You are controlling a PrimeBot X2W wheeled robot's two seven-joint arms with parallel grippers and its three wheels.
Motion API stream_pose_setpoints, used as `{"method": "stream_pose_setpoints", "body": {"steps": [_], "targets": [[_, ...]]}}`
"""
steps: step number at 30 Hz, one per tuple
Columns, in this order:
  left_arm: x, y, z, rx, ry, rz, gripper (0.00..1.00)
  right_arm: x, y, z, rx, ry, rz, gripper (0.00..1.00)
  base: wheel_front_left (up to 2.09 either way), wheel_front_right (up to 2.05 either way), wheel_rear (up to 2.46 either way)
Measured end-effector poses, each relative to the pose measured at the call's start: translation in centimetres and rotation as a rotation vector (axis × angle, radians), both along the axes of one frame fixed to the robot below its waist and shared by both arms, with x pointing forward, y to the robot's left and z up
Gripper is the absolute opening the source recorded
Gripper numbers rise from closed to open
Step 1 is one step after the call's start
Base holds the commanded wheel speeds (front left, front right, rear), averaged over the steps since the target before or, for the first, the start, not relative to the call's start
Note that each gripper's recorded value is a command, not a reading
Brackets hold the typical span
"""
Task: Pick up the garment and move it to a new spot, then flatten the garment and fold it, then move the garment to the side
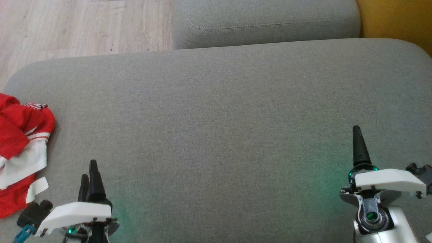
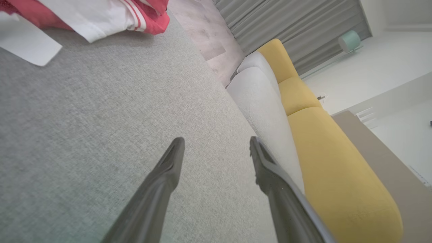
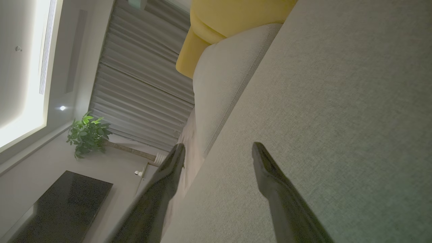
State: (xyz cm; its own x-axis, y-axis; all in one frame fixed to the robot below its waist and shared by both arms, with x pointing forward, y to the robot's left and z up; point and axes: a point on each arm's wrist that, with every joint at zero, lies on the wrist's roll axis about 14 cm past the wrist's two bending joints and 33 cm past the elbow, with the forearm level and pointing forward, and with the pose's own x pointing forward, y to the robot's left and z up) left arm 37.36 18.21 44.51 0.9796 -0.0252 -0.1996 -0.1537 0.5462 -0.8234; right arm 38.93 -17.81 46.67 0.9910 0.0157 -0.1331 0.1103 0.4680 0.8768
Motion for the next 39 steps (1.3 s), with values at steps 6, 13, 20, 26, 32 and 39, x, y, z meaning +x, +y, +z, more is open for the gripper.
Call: {"method": "stream_pose_setpoints", "body": {"steps": [6, 13, 20, 26, 32, 39], "targets": [[0.1, 0.0, 0.0, 0.085, -0.002, -0.021, 1.00, -0.1, 0.2, -0.4, -0.076, 0.009, 0.014, 1.00, 0.00, 0.00, 0.00], [0.5, 0.0, 0.2, 0.197, -0.016, -0.043, 1.00, 0.4, 0.3, -0.3, -0.189, -0.001, 0.033, 1.00, 0.00, 0.00, 0.00], [0.3, -0.2, -0.2, 0.297, -0.013, -0.074, 1.00, 0.2, 0.8, -0.7, -0.291, 0.003, 0.062, 1.00, 0.00, 0.00, 0.00], [0.2, -0.6, -0.3, 0.370, -0.020, -0.100, 1.00, 0.1, 0.9, -1.0, -0.372, 0.007, 0.078, 1.00, 0.00, 0.00, 0.00], [0.1, -0.6, -0.7, 0.442, -0.016, -0.117, 1.00, 0.4, 1.1, -0.7, -0.449, -0.008, 0.094, 1.00, 0.00, 0.00, 0.00], [0.0, -0.5, -1.1, 0.524, -0.012, -0.137, 1.00, 0.9, 1.5, -0.4, -0.530, -0.031, 0.112, 1.00, 0.00, 0.00, 0.00]]}}
